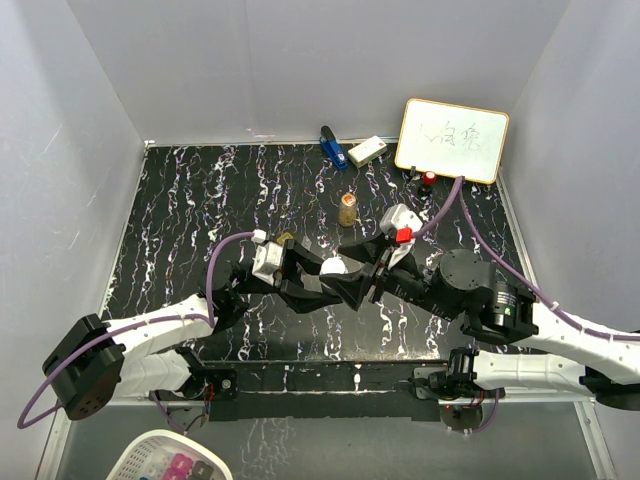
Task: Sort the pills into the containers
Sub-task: Screw the lid of the pill bottle onto the pill bottle.
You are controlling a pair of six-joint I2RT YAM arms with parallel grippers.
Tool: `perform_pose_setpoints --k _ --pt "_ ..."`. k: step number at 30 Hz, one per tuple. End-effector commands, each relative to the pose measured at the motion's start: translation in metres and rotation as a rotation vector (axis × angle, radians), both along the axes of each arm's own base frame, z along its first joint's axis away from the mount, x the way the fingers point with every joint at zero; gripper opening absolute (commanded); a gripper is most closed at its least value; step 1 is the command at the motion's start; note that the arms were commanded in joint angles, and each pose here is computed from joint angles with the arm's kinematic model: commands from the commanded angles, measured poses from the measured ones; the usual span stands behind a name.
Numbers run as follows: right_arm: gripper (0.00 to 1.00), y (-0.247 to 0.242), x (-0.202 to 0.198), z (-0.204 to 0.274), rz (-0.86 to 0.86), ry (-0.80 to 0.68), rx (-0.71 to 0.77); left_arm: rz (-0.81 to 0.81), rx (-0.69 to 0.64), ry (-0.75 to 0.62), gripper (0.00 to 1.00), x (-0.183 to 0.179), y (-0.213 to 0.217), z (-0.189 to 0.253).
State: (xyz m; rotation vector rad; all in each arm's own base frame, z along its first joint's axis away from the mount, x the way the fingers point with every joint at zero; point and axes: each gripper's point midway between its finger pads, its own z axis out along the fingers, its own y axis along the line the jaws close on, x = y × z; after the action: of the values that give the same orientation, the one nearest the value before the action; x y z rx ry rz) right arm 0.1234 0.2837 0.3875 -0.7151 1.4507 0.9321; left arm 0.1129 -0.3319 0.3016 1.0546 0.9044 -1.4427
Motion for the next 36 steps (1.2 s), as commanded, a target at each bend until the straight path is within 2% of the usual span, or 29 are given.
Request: perform_pose_setpoints --k 1,9,18,26,32,36 --pt "0.62 0.002 0.001 0.004 -0.006 -0.011 0.017 -0.001 -0.057 -0.067 0.0 -0.001 0.002 0.025" --pt "0.6 0.005 0.004 -0.004 -0.014 -0.003 -0.009 -0.003 -0.058 -0.068 0.0 -0.002 0.003 0.029" --pt "0.52 0.005 0.004 -0.005 -0.015 -0.001 -0.016 0.01 -0.071 -0.06 0.0 -0.001 0.005 0.034" --pt "0.29 0.005 0.005 -0.008 -0.019 0.004 -0.026 0.048 -0.087 -0.047 0.0 0.004 0.006 0.039" --pt "0.14 0.008 0.011 -0.019 -0.049 0.015 -0.067 0.134 -0.09 -0.021 0.0 0.018 0.009 0.045" --pt "0.0 0.009 0.022 -0.029 -0.107 0.019 -0.095 0.22 -0.077 -0.002 0.0 0.033 0.011 0.046"
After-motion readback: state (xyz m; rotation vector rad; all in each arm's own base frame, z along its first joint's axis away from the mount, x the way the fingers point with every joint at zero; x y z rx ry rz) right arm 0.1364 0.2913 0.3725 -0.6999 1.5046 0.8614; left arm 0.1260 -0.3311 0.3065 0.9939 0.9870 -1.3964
